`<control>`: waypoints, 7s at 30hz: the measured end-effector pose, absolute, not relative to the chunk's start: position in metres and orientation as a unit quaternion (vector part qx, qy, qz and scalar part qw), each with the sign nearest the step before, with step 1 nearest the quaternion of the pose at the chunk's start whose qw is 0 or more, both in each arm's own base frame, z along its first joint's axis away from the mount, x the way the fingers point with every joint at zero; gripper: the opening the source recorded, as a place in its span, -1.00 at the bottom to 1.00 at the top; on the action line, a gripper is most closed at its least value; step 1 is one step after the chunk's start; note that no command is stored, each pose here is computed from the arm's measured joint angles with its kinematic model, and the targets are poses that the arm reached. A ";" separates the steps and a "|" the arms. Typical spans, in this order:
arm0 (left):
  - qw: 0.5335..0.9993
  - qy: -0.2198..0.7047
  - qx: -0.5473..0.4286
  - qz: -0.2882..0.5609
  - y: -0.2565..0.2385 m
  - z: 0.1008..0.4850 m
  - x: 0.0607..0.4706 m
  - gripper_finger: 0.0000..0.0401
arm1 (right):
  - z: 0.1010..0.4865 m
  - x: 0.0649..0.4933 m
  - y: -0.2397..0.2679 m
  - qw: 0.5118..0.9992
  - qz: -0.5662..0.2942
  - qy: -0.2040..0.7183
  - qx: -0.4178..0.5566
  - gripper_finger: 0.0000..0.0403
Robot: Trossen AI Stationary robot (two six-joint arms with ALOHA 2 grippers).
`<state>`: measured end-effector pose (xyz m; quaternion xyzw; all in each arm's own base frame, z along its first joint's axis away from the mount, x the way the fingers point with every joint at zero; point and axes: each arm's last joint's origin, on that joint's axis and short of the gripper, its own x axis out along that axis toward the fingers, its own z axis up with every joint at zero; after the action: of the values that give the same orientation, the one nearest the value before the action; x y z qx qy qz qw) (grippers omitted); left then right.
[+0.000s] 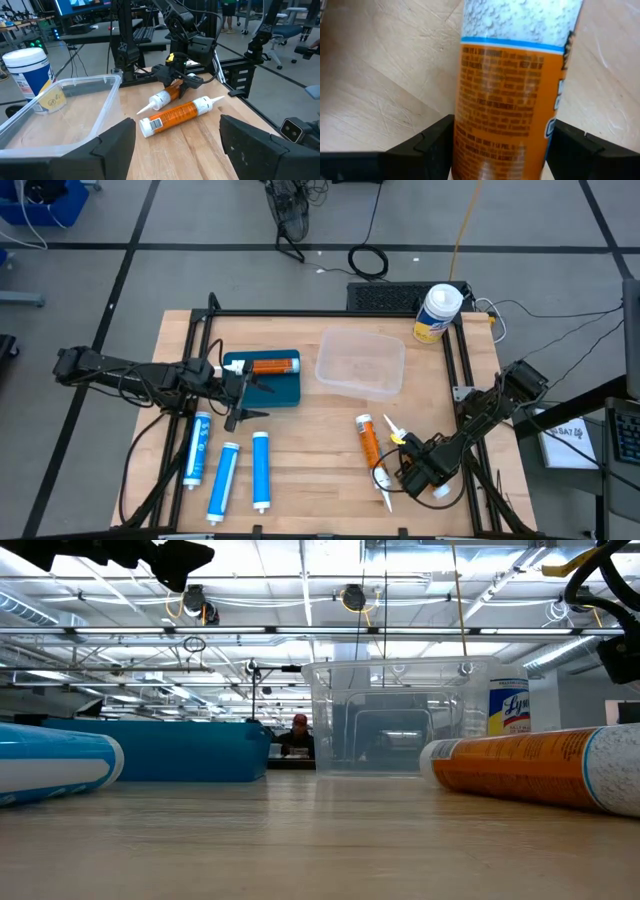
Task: Pick & place silicon tubes, Sealant and Lysol wipes
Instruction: Put the right orange sealant into the blue bin
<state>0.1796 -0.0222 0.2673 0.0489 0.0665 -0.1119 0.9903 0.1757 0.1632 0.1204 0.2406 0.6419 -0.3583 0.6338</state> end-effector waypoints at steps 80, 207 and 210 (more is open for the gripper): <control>0.990 0.066 0.049 -0.112 -0.022 0.267 0.180 0.35 | 0.120 0.175 0.163 0.633 -0.358 0.643 0.239 0.15; 0.990 0.066 0.049 -0.112 -0.022 0.267 0.179 0.35 | 0.151 0.177 0.157 0.735 -0.285 0.581 0.202 0.07; 0.990 0.066 0.049 -0.112 -0.022 0.267 0.180 0.35 | 0.151 0.181 0.159 0.752 -0.263 0.571 0.198 0.07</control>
<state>0.1795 -0.0221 0.2673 0.0489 0.0663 -0.1117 0.9903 0.1806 0.1592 0.1512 0.1981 0.5714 -0.2629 0.7518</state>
